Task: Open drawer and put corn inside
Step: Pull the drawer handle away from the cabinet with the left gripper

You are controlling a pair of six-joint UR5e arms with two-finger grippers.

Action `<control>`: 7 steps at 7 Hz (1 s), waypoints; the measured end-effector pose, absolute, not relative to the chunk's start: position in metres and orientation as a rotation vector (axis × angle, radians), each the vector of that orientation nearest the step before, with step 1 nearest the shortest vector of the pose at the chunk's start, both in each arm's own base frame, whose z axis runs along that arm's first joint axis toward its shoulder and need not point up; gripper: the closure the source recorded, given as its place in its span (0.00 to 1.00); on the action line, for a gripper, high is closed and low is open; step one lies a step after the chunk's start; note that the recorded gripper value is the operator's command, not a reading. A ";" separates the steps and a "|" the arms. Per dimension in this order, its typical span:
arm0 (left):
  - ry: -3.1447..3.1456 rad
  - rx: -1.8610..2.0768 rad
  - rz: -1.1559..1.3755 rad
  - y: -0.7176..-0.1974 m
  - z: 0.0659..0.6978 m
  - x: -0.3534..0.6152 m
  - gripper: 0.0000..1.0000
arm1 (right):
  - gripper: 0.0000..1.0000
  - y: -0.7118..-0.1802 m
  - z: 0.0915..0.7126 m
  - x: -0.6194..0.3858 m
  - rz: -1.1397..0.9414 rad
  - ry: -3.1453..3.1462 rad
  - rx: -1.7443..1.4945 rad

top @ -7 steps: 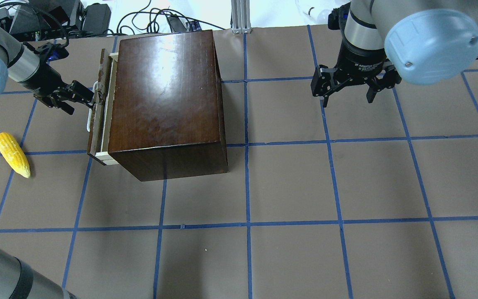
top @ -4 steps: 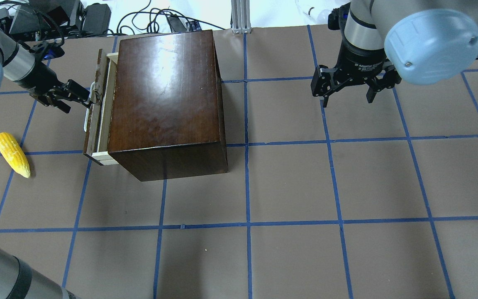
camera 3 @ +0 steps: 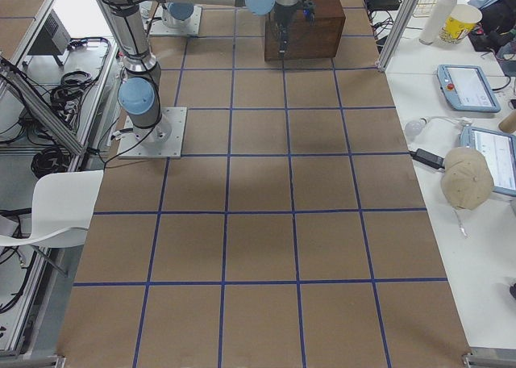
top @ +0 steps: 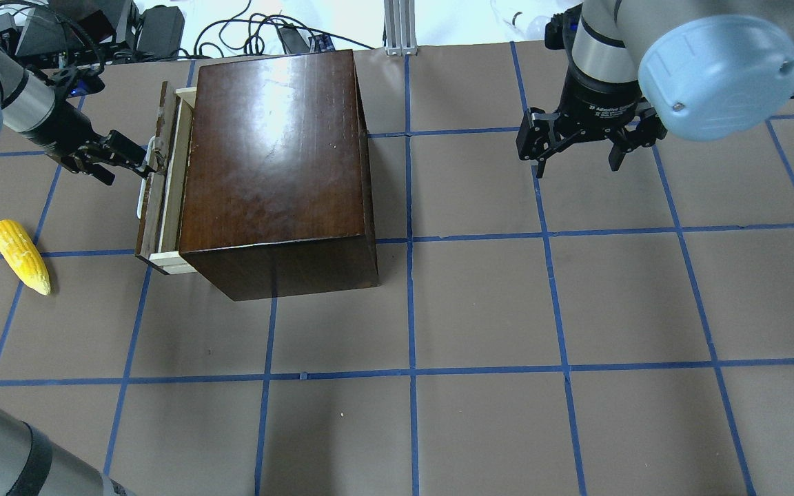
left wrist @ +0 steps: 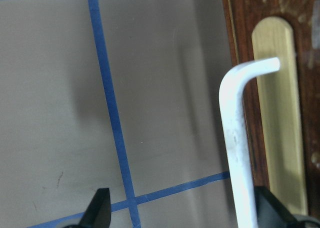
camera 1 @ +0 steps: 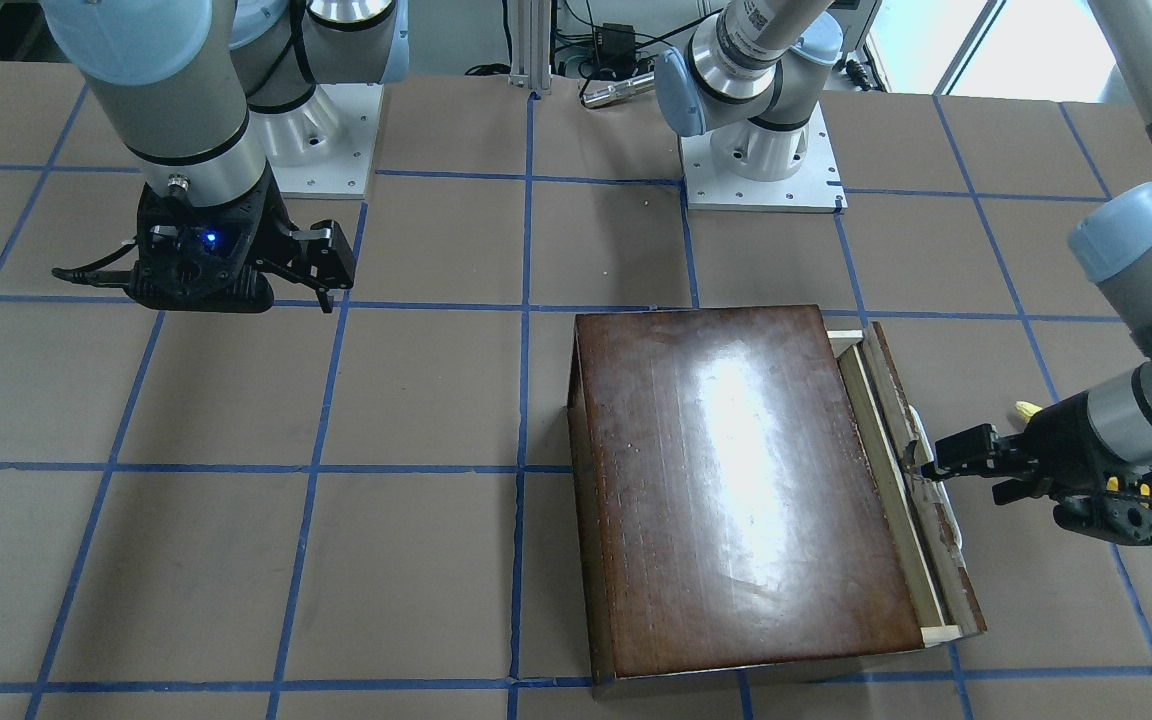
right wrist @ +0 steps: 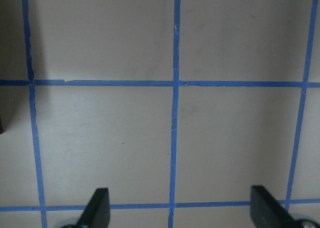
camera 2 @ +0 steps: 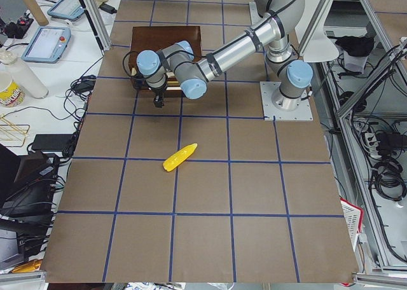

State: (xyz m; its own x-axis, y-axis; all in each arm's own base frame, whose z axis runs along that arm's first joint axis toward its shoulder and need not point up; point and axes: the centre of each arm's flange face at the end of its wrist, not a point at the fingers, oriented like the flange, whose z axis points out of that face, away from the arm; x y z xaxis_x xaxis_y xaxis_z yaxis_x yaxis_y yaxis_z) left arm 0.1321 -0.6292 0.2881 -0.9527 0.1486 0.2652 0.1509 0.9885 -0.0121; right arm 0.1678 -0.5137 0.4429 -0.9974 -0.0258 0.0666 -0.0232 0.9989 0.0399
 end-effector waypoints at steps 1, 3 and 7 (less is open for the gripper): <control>-2.864 -0.227 -0.009 -0.628 0.288 0.138 0.00 | 0.00 -0.514 0.443 0.168 -0.060 -3.074 0.038; -2.874 -0.239 -0.013 -0.626 0.288 0.145 0.00 | 0.00 -0.514 0.443 0.168 -0.061 -3.074 0.038; -2.891 -0.269 -0.012 -0.623 0.288 0.159 0.00 | 0.00 -0.514 0.443 0.168 -0.062 -3.073 0.038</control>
